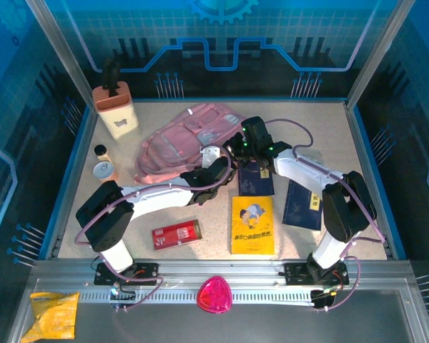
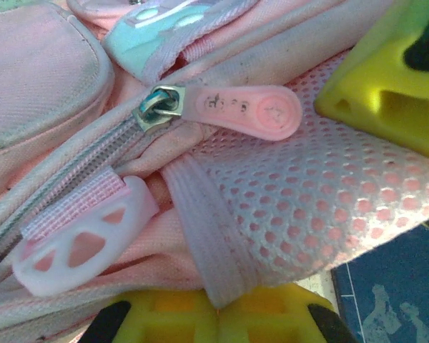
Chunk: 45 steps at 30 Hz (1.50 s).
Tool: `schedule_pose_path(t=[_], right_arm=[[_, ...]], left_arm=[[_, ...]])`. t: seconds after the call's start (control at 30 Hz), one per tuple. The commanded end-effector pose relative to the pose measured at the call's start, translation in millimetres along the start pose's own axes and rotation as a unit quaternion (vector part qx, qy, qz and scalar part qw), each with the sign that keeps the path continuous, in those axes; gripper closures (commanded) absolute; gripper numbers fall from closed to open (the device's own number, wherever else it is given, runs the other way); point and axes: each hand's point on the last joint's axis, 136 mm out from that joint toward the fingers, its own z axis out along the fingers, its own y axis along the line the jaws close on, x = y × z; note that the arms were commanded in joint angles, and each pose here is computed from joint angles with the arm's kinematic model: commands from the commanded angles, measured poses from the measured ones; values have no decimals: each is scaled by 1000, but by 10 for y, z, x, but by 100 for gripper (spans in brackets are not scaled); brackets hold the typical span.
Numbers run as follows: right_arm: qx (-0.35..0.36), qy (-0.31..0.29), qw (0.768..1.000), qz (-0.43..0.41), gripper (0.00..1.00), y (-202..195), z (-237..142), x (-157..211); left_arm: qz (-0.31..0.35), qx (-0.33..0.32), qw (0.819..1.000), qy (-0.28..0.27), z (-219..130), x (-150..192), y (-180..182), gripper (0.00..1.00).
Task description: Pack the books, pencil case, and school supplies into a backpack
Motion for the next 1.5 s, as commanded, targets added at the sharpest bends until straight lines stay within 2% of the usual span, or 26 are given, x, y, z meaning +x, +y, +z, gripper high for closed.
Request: schedule_pose_path(t=[0.0,0.13,0.23,0.4,0.6,0.7,0.87,0.93,1.0,1.07,1.17,1.27,1.47], right_arm=[[-45,34,998,-21,100,295,-166,218],[-47,24,998,-22,100,290,-232,75],[-48,19,999,-19,100,266,-285,-53],[-53,14,998,-12,100,218,-340,-193],[-45,15,999,-16,100,152,-311,-302],[-43,11,999,-29,100,146,-244,-354],[-23,10,999,-46,99,126,2,-674],[-11,6,998,-55,82,117,111,-813],[5,16,998,-63,74,106,206,-903],[21,26,997,-76,57,66,245,-912],[38,36,994,-99,43,-16,146,-751],[50,50,992,-104,35,-190,1,-443],[41,96,992,-72,33,-373,72,310]], left_arm=[[-46,3,998,-40,-72,-349,-9,100],[-46,-12,999,4,-162,-142,236,100],[-52,-27,996,69,-205,143,534,100],[-56,-38,987,147,-312,562,1026,100],[-55,-49,981,179,-426,661,1439,100],[-52,-34,981,186,-451,661,1433,100],[-89,67,968,226,-488,682,945,100],[-103,88,965,226,-496,647,761,100],[-105,99,964,223,-480,615,601,100],[-109,91,964,225,-411,593,523,100],[-107,76,967,220,-318,542,499,100],[-107,78,967,217,-289,509,460,100],[-107,74,966,223,-313,544,489,100]])
